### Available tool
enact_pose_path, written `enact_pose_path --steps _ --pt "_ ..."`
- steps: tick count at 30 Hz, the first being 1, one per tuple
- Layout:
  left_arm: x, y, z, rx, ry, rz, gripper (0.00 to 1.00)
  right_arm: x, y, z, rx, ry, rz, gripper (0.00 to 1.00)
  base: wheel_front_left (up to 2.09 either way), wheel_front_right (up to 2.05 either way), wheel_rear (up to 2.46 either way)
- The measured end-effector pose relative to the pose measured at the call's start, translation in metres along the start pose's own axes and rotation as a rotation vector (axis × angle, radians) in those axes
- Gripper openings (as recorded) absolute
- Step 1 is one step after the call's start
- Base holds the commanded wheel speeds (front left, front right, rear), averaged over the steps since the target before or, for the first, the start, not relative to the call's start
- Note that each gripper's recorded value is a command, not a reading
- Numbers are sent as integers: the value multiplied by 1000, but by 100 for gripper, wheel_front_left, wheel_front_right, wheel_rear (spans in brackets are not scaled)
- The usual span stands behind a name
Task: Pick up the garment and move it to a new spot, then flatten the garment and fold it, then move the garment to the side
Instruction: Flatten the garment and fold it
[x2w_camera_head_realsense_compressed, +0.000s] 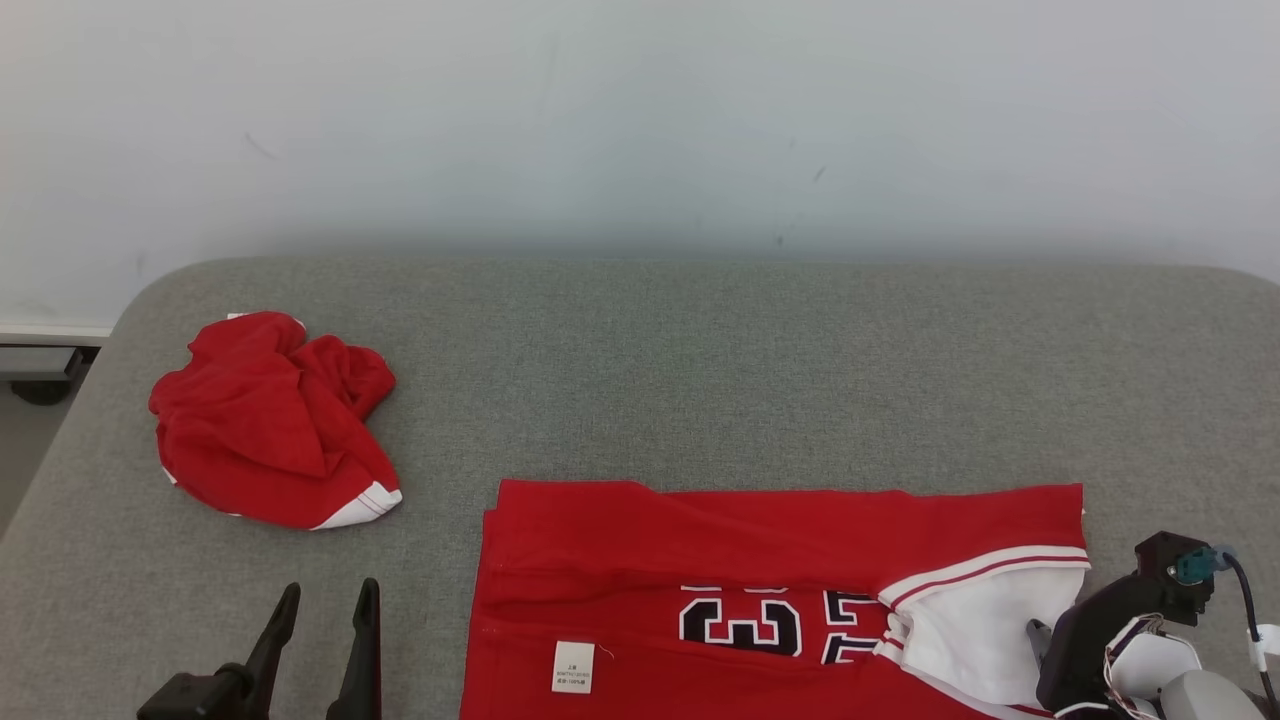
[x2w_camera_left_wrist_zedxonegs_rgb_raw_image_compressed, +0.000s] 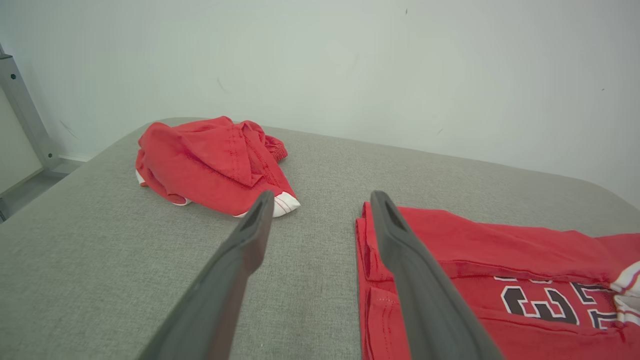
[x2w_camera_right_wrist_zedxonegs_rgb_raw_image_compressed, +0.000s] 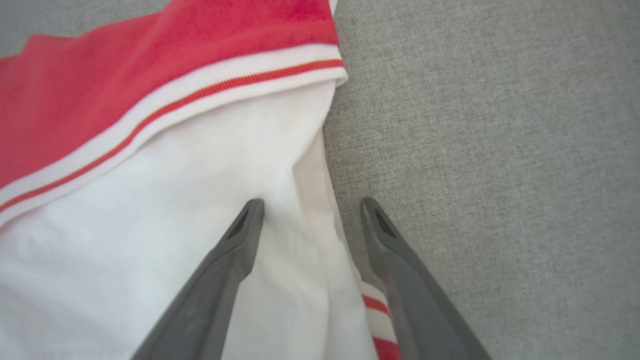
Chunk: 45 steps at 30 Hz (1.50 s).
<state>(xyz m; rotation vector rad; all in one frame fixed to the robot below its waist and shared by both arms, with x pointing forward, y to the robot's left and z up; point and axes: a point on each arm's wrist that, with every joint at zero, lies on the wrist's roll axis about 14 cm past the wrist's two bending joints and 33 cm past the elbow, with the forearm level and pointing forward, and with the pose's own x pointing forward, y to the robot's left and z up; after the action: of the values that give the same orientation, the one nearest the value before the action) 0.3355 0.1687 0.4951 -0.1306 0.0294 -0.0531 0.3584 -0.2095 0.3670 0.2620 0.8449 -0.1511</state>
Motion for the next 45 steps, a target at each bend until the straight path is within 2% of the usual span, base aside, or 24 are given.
enact_pose_path --steps 7,9,12,15,16,25,38,42,45 --pt "1 -1 1 0 -3 -14 100 4 2 -2 74 14 9 100 0 0 0" --pt "1 0 1 0 -2 -11 100 4 1 -2 95 17 9 95 0 0 0" --pt "0 2 0 4 2 -7 100 6 1 -1 128 19 12 46 0 0 0" --pt "-1 4 -2 5 6 -4 100 7 4 0 142 22 21 8 0 0 0" --pt "-1 4 -2 5 8 -2 100 7 6 -1 142 24 26 0 0 0 0" --pt "-2 6 -5 2 16 -1 100 9 1 7 161 1 21 0 0 0 0" --pt "-2 8 -5 1 16 3 100 -23 -119 73 212 -250 -224 0 0 0 0" --pt "-2 7 -5 0 14 0 100 -34 -134 86 191 -319 -262 0 0 0 0" --pt "-1 5 -5 0 11 -5 100 -41 -133 101 164 -380 -262 0 0 0 0"
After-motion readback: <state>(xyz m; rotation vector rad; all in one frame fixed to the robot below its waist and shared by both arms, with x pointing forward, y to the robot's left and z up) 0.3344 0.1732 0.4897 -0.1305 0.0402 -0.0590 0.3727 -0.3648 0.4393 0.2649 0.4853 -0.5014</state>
